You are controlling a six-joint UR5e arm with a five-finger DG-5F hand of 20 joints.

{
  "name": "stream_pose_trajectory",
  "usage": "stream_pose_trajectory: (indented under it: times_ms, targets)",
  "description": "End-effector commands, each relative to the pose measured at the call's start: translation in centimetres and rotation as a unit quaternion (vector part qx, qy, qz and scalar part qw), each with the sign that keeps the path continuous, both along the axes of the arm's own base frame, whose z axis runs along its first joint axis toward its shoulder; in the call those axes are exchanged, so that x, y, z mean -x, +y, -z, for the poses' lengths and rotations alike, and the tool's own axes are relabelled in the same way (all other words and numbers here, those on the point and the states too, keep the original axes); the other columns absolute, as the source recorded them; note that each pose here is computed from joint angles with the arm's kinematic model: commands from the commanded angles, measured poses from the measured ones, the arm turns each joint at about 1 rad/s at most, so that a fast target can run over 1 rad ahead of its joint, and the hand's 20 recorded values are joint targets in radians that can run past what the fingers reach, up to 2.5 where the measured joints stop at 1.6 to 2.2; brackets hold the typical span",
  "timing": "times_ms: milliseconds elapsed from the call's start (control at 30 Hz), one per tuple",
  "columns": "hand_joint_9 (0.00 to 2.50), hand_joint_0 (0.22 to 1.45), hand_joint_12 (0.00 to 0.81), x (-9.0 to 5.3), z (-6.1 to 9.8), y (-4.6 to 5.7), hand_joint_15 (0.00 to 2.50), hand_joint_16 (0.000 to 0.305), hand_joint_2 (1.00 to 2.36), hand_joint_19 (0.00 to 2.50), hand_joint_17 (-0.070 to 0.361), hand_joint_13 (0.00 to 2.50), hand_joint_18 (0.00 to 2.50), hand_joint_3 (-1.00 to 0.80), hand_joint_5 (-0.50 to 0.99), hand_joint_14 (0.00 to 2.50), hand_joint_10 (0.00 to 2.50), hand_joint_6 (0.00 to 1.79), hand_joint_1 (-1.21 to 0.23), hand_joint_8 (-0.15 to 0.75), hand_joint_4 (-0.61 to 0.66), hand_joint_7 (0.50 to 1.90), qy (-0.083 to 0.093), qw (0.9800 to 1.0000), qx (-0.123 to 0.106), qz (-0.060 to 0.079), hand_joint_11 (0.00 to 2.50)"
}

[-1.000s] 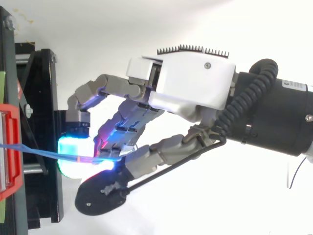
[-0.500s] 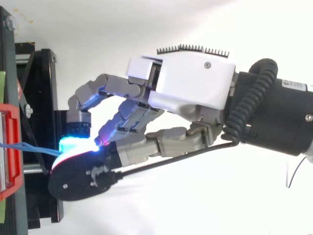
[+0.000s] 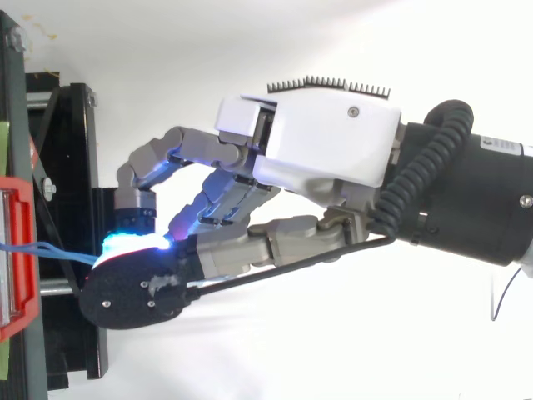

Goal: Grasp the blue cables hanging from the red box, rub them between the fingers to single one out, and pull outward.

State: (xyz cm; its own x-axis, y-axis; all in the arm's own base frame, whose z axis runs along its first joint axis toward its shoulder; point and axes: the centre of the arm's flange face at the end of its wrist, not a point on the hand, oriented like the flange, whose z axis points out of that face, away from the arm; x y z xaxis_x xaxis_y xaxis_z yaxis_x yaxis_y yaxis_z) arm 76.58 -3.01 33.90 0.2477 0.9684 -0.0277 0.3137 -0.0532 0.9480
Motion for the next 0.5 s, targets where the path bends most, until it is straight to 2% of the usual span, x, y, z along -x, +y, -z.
stream_pose_trajectory:
  times_ms: [0,67,133,400,467]
  targets:
    - [0.94,0.53,0.411,0.01,0.0,-0.01,0.58,0.049,1.01,0.6,0.111,0.9,0.79,-0.36,-0.17,0.02,0.01,0.86,-0.68,0.314,0.12,1.07,0.0,1.0,0.0,0.001,0.49]
    - [0.94,0.5,0.42,0.03,0.01,-0.02,0.57,0.051,1.0,0.59,0.115,0.91,0.8,-0.47,-0.17,0.02,0.01,0.87,-0.66,0.325,0.14,1.03,0.001,1.0,0.0,0.001,0.49]
    - [0.95,0.49,0.421,0.03,0.01,-0.02,0.58,0.052,1.0,0.58,0.117,0.91,0.81,-0.5,-0.17,0.02,0.01,0.87,-0.65,0.326,0.14,1.02,0.001,1.0,0.0,0.001,0.48]
    - [0.96,0.49,0.421,0.03,0.01,-0.02,0.57,0.051,1.0,0.59,0.116,0.92,0.81,-0.5,-0.16,0.02,0.01,0.86,-0.63,0.329,0.15,1.04,0.001,1.0,0.0,0.001,0.48]
    - [0.95,0.53,0.408,0.03,0.01,-0.02,0.58,0.049,1.01,0.59,0.11,0.9,0.79,-0.42,-0.16,0.02,0.01,0.86,-0.66,0.32,0.13,1.07,0.001,1.0,0.0,0.001,0.49]
